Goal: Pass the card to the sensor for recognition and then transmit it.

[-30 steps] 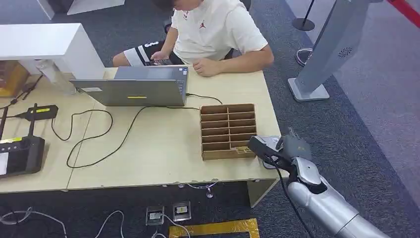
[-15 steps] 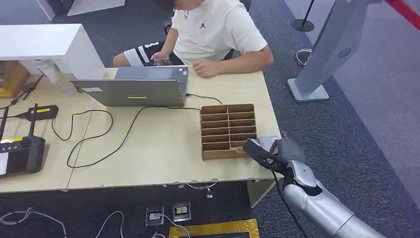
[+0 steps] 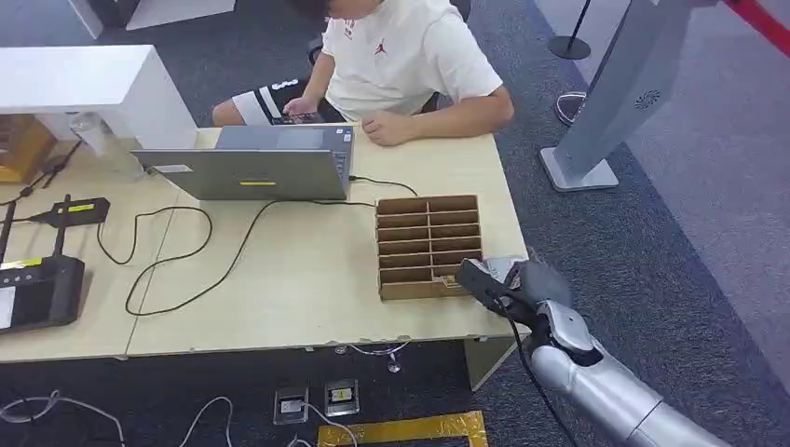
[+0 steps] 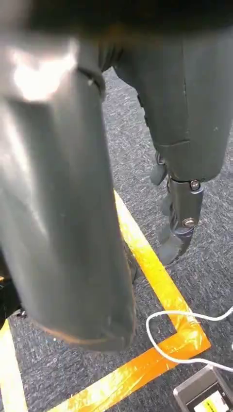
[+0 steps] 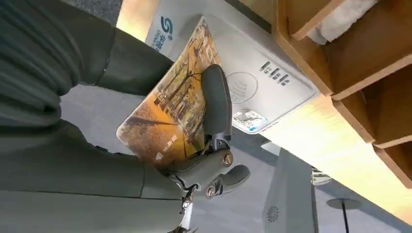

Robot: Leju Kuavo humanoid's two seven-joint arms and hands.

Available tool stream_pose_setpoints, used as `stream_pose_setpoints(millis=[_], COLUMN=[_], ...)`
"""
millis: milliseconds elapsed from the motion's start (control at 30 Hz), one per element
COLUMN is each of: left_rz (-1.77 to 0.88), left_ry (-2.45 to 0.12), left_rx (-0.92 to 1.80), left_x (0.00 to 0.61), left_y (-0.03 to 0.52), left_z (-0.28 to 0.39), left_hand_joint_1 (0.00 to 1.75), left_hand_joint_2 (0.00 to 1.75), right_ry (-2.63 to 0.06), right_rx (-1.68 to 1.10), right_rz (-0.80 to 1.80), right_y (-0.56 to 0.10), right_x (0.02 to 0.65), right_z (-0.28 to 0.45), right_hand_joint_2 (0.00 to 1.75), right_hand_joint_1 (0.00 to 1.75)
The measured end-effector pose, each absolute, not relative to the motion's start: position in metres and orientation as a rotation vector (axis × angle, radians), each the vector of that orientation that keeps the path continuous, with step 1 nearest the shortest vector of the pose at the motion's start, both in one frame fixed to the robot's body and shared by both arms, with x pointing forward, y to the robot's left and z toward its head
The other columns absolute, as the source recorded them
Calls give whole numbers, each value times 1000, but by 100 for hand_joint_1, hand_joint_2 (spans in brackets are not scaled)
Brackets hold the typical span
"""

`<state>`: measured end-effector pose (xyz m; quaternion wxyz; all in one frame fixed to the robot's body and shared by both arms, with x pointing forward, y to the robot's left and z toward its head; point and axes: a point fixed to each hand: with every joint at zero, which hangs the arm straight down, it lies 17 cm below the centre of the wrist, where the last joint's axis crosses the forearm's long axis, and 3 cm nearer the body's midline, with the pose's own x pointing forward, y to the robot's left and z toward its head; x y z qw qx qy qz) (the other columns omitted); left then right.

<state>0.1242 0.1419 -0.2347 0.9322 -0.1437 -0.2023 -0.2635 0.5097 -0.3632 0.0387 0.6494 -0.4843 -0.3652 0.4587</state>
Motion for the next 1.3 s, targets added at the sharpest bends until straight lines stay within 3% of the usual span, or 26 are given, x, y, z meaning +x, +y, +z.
stream_pose_setpoints(millis=[433,833,1300], left_rz=[-545,-581,-589], left_ry=[-391,-399,-411], left_rx=[-282,-270,-285], left_x=[120,125,133], left_y=[146,147,141], left_z=[-238,-237,-233], left_hand_joint_1=[0,0,0], left_hand_joint_2=[0,0,0], right_ry=[-1003,-1183,-1330], right_rx=[-1286,-1357,-1222], right_rz=[994,1019,1171], right_y=[-367,-322,-199], right_x=[561,594,606], right_z=[151,268,269], right_hand_joint_2=[175,175,175], right_hand_joint_1=[175,175,175])
